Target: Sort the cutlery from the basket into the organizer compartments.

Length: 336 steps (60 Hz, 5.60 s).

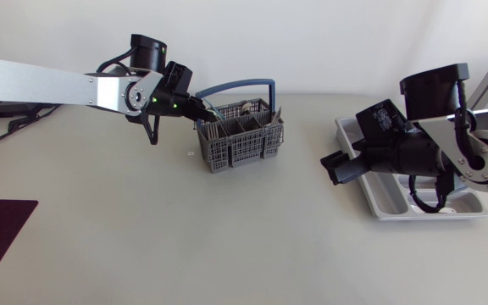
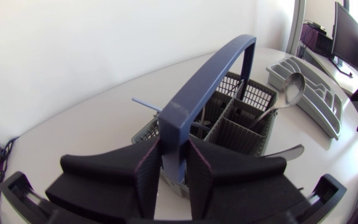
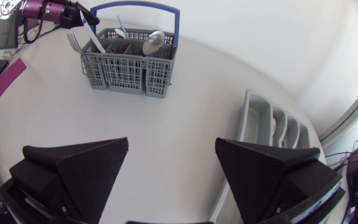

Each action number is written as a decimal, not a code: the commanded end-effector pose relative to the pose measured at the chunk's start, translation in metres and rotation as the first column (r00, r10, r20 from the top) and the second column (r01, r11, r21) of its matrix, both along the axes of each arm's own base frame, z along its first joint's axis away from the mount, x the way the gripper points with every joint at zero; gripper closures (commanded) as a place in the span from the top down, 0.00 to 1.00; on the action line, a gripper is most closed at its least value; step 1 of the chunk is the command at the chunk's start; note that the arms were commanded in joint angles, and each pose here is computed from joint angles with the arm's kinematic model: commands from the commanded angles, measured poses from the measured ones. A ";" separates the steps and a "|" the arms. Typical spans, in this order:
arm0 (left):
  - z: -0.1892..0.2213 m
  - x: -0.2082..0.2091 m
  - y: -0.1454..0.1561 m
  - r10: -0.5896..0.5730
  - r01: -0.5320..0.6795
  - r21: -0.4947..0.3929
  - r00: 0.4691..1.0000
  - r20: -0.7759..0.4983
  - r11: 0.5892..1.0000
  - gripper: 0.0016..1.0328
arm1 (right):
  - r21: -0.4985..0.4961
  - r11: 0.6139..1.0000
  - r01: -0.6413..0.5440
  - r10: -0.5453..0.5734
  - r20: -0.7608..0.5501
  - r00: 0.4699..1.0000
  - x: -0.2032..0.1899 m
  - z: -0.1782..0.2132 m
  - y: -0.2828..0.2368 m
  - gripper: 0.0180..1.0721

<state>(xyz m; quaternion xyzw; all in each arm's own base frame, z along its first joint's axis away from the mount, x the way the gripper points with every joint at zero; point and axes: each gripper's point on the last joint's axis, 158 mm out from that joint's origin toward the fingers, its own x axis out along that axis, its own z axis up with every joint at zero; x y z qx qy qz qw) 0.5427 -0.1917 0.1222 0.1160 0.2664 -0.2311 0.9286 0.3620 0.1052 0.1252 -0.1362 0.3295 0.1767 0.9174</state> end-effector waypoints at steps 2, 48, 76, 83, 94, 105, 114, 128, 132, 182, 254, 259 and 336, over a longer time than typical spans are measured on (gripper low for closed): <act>-0.009 -0.011 0.005 0.006 -0.006 -0.005 1.000 -0.026 1.000 0.03 | -0.008 1.000 -0.016 0.016 0.005 1.000 0.002 0.003 0.004 0.96; -0.004 -0.176 0.037 -0.093 0.094 0.011 0.991 -0.101 0.995 0.24 | 0.004 0.999 -0.054 0.054 -0.005 0.999 0.005 0.004 0.032 0.95; 0.042 -0.213 0.100 -0.020 0.018 -0.037 0.997 -0.068 0.999 0.49 | 0.002 0.992 -0.123 0.123 -0.104 0.987 0.020 -0.034 0.068 0.81; 0.004 -0.212 0.114 -0.016 0.015 -0.005 0.988 -0.156 1.000 0.33 | 0.025 0.990 -0.140 0.142 -0.126 0.982 0.021 -0.040 0.074 0.59; -0.031 -0.207 0.105 -0.054 0.048 -0.028 0.965 -0.258 0.998 0.10 | 0.104 0.981 -0.163 0.178 -0.162 0.971 0.023 -0.045 0.088 0.20; -0.057 -0.199 0.085 -0.105 0.098 -0.036 0.947 -0.304 0.994 0.03 | 0.125 0.978 -0.170 0.191 -0.184 0.964 0.027 -0.052 0.097 0.11; -0.063 -0.192 0.065 -0.149 0.143 -0.041 0.942 -0.301 0.989 0.03 | 0.140 0.974 -0.179 0.206 -0.211 0.956 0.028 -0.062 0.103 0.09; -0.063 -0.177 0.037 -0.185 0.172 -0.070 0.935 -0.304 0.983 0.03 | 0.181 0.963 -0.199 0.238 -0.226 0.945 0.022 -0.065 0.110 0.08; -0.062 -0.171 0.030 -0.190 0.175 -0.078 0.935 -0.299 0.982 0.03 | 0.188 0.961 -0.204 0.245 -0.223 0.944 0.018 -0.062 0.111 0.08; -0.070 -0.162 0.012 -0.213 0.195 -0.089 0.925 -0.314 0.977 0.03 | 0.195 0.960 -0.201 0.244 -0.230 0.942 -0.022 -0.056 0.099 0.08; 0.004 -0.235 0.018 -0.366 0.369 0.037 0.928 -0.073 0.929 0.29 | 0.081 0.983 -0.163 0.174 -0.147 0.974 -0.039 -0.038 0.045 0.68; 0.010 -0.243 0.011 -0.410 0.412 0.038 0.910 -0.056 0.910 0.34 | 0.079 0.982 -0.174 0.184 -0.142 0.973 -0.043 -0.033 0.045 0.80; 0.010 -0.233 -0.050 -0.676 0.675 0.035 0.737 0.010 0.737 0.48 | 0.058 0.955 -0.290 0.296 -0.185 0.937 -0.074 -0.055 0.069 0.87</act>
